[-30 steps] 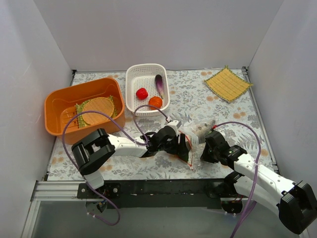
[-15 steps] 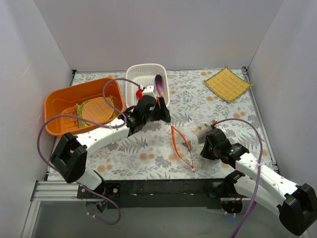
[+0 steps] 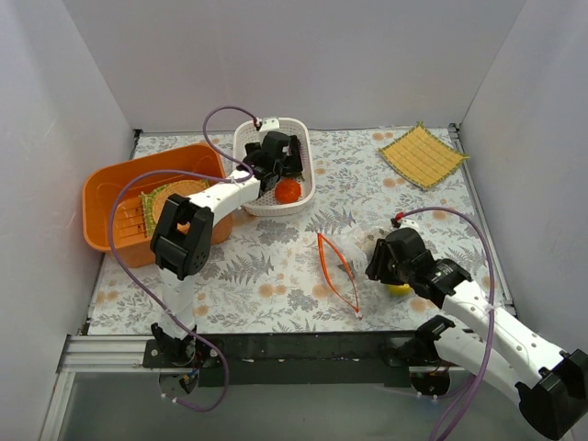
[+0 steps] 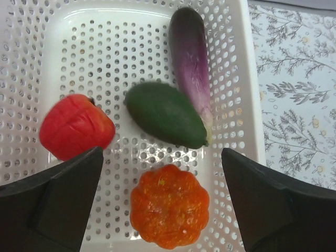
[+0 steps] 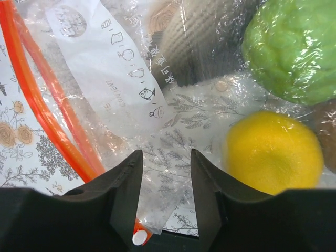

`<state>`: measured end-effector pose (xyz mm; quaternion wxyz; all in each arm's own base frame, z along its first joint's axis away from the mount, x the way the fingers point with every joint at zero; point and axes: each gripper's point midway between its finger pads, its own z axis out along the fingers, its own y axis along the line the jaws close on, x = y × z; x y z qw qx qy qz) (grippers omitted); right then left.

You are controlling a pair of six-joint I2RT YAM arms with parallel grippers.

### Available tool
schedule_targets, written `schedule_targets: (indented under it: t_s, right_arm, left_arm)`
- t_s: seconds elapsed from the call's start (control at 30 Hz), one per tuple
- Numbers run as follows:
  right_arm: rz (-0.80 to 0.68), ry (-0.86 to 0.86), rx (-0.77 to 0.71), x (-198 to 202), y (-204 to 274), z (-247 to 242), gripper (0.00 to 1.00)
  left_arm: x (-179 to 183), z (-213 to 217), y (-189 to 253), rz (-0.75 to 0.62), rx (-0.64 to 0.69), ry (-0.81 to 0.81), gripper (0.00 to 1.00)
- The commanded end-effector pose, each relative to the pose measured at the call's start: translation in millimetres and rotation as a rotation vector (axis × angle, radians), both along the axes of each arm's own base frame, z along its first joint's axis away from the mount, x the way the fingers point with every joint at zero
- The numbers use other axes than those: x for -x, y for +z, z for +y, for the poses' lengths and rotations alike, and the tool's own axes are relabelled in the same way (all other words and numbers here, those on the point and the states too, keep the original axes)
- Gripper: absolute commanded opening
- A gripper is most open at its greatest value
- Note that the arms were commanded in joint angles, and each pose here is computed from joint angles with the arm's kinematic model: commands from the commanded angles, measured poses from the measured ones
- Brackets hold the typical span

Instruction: Open the zip-top bag and remove the fake food

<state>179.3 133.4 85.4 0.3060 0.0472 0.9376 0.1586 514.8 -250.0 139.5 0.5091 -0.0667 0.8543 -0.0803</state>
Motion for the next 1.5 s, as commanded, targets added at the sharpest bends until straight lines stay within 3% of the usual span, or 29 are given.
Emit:
schedule_targets:
  t_s: [0.0,0.07,0.17,0.2,0.27,0.3,0.47,0.67,1.0,1.23,1.47]
  right_arm:
    - [-0.067,0.002,0.023,-10,27,-3,0.51]
    - [-0.079,-0.017,0.049,-12,32,-9,0.51]
    - [-0.115,-0.041,0.073,-18,40,-16,0.51]
    - [-0.128,-0.050,0.077,-21,45,-17,0.52]
    - [-0.150,-0.067,0.103,-27,49,-21,0.52]
    - [-0.149,-0.075,0.119,-31,50,-21,0.52]
    - [-0.116,-0.128,0.220,-35,42,-37,0.53]
    - [-0.067,-0.184,0.194,-20,25,-45,0.53]
    - [0.035,-0.364,0.184,7,-2,-67,0.52]
    - [0.030,-0.511,0.213,9,-15,-86,0.54]
    - [0.054,-0.520,0.212,5,-33,-84,0.59]
  left_arm:
    - [10,1,62,-0.077,0.014,-0.030,0.95]
    - [30,-2,82,-0.082,0.090,-0.058,0.90]
    - [80,-15,54,0.022,0.187,-0.124,0.76]
    - [96,-16,67,0.011,0.220,-0.145,0.73]
    - [139,-30,39,0.089,0.238,-0.201,0.67]
    - [154,-34,46,0.082,0.258,-0.224,0.66]
    - [244,-53,0,0.246,0.333,-0.344,0.56]
    - [315,-93,-24,0.369,0.449,-0.501,0.49]
    - [343,-163,-27,0.383,0.529,-0.692,0.49]
    - [342,-180,-51,0.390,0.535,-0.705,0.49]
    - [343,-182,-71,0.408,0.506,-0.712,0.50]
